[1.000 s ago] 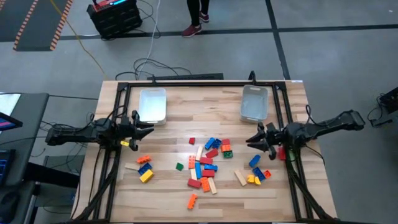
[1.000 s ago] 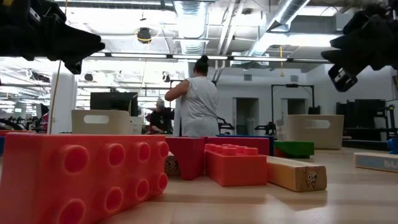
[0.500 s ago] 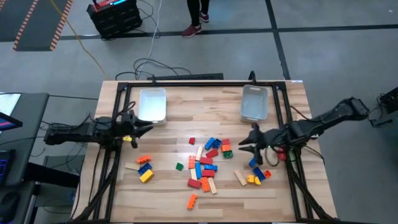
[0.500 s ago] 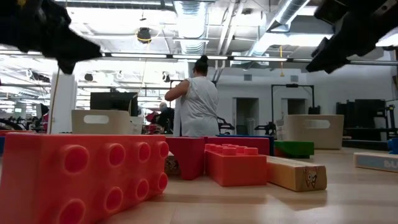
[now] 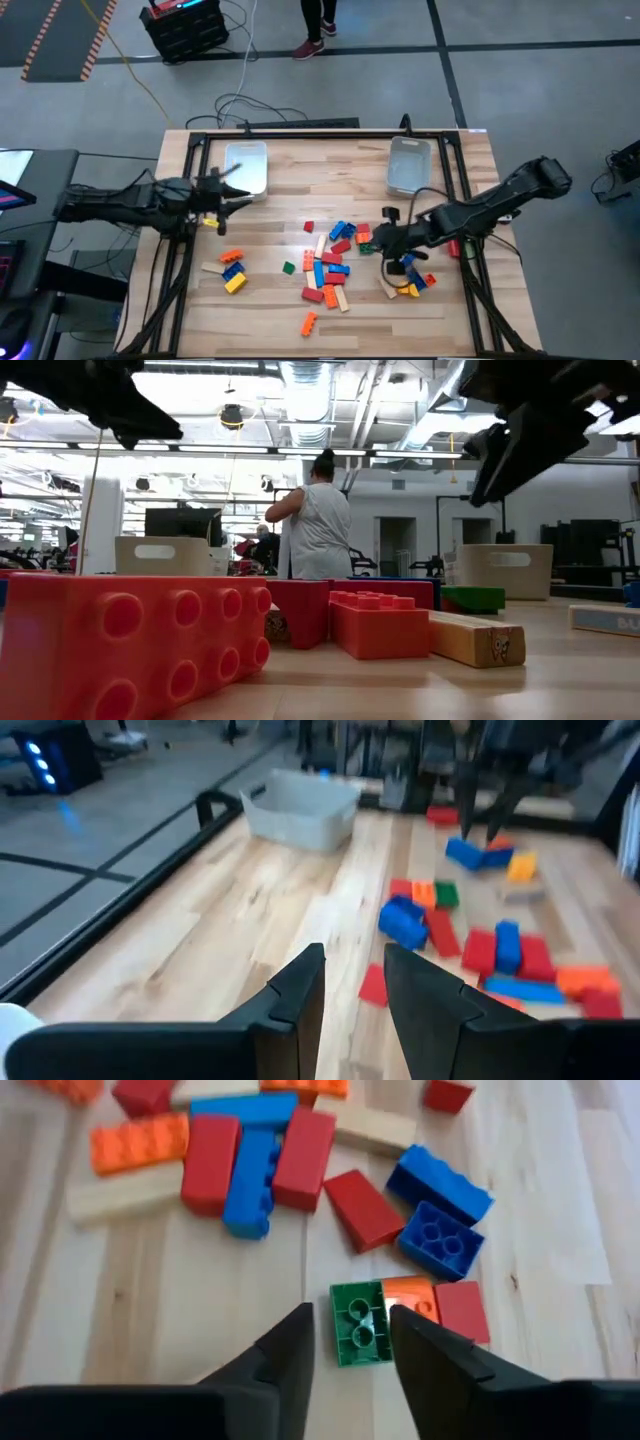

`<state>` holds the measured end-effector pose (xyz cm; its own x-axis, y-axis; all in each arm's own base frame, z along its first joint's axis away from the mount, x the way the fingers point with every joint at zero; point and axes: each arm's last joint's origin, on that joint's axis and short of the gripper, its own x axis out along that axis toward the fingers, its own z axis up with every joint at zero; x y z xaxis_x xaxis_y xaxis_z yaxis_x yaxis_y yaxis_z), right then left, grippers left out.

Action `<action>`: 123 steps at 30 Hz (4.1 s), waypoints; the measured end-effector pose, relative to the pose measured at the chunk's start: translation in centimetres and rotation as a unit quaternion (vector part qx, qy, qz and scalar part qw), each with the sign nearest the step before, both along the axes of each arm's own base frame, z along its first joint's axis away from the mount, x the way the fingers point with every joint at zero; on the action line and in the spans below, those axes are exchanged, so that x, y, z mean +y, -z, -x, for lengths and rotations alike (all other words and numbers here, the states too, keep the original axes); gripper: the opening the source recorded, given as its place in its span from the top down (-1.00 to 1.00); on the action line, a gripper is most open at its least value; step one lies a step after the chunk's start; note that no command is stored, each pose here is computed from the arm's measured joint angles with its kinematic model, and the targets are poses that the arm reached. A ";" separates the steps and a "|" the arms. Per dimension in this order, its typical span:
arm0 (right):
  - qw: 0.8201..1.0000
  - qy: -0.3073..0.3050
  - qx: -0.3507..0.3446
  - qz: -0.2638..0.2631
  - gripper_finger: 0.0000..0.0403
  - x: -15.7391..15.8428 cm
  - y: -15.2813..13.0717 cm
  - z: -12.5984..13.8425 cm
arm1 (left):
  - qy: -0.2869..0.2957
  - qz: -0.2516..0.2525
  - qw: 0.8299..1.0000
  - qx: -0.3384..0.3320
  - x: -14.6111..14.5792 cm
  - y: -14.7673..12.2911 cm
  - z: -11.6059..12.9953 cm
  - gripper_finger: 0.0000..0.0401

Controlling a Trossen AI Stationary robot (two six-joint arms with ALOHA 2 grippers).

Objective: Sort blocks by size
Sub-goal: Put the small green game piece into the gray bin, then put the small red block into the gray bin

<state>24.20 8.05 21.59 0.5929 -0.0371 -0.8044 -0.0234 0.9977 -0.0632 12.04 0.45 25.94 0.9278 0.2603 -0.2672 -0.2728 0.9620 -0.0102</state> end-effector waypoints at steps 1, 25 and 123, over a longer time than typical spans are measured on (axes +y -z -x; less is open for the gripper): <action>1.000 -0.003 0.011 0.005 0.06 0.2 0.2 -0.3 | 0.002 -0.003 1.000 0.010 -0.1 0.0 -0.4 0.46; 0.982 -0.034 0.164 0.086 -0.44 1.6 6.8 -4.4 | 0.018 -0.006 0.998 0.068 -0.8 0.1 -4.7 0.16; 0.985 0.114 -0.080 0.100 -0.26 -6.1 -7.9 0.5 | 0.051 0.029 0.944 0.326 -6.9 2.5 -10.8 0.17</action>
<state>23.73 1.97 29.49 0.6698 -0.3320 -0.6642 0.2262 0.9432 -0.2434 22.86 -6.50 23.48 0.5811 0.1452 -0.8008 -0.1453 0.9866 0.0735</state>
